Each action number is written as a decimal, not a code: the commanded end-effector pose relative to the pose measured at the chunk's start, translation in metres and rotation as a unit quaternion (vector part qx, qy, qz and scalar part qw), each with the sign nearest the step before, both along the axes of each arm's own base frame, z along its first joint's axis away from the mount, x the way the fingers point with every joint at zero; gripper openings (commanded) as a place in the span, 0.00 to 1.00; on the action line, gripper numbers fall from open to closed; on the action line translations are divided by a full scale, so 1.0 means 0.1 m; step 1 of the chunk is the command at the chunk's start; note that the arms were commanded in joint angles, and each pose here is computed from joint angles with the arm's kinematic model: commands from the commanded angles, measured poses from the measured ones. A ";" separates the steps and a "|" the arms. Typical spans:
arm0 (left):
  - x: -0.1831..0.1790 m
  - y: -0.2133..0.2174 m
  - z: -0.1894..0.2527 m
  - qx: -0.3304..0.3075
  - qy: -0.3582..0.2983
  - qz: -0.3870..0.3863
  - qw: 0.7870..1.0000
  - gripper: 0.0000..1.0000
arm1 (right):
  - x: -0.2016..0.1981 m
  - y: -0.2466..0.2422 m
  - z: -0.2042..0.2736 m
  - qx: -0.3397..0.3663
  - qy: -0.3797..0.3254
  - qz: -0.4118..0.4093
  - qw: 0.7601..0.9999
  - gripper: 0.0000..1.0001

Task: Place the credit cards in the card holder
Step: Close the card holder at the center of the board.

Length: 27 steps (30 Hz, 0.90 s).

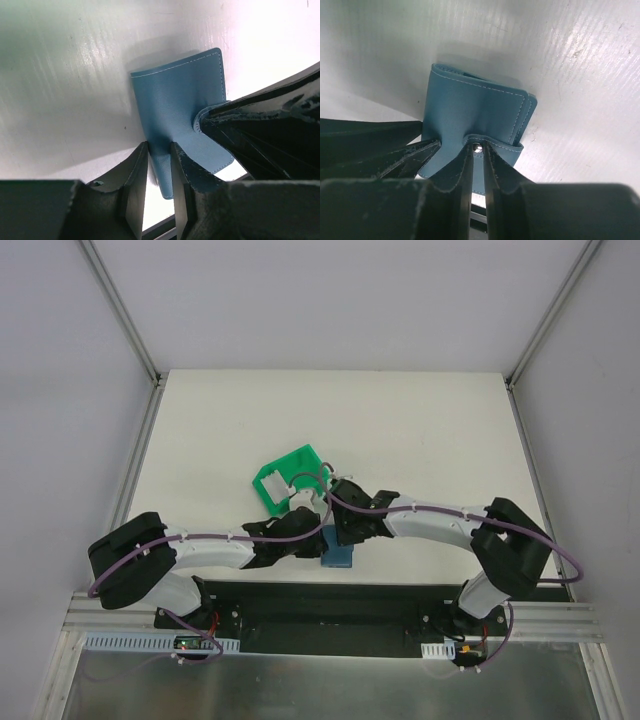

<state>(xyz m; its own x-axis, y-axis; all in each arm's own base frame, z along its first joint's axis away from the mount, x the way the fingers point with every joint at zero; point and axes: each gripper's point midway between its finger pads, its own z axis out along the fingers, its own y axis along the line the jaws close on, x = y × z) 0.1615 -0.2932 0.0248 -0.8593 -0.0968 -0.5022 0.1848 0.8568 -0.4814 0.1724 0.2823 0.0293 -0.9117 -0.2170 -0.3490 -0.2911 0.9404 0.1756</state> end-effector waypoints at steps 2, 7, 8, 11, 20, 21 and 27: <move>-0.02 -0.20 0.12 -0.014 -0.023 -0.054 0.998 0.27 | -0.05 -0.37 -0.20 -0.050 -0.018 -0.036 0.998 0.18; -0.02 -0.35 0.21 -0.015 -0.036 -0.100 0.994 0.41 | -0.05 -0.42 -0.25 -0.065 -0.010 -0.039 0.997 0.19; -0.03 -0.37 0.21 -0.015 -0.035 -0.107 0.994 0.43 | -0.06 -0.43 -0.28 -0.068 -0.005 -0.037 0.997 0.19; -0.04 -0.43 0.19 -0.009 -0.031 -0.123 0.992 0.44 | -0.08 -0.42 -0.33 -0.068 0.002 -0.035 0.997 0.18; -0.06 -0.30 -0.05 0.023 0.003 -0.077 0.997 0.37 | -0.03 -0.30 -0.17 -0.014 -0.020 -0.038 0.999 0.20; -0.07 -0.30 -0.05 0.023 0.003 -0.079 0.997 0.37 | -0.01 -0.31 -0.14 -0.013 -0.026 -0.044 0.999 0.21; -0.08 -0.31 -0.08 0.028 0.001 -0.080 0.996 0.36 | 0.07 -0.35 -0.10 -0.027 -0.041 -0.053 0.997 0.24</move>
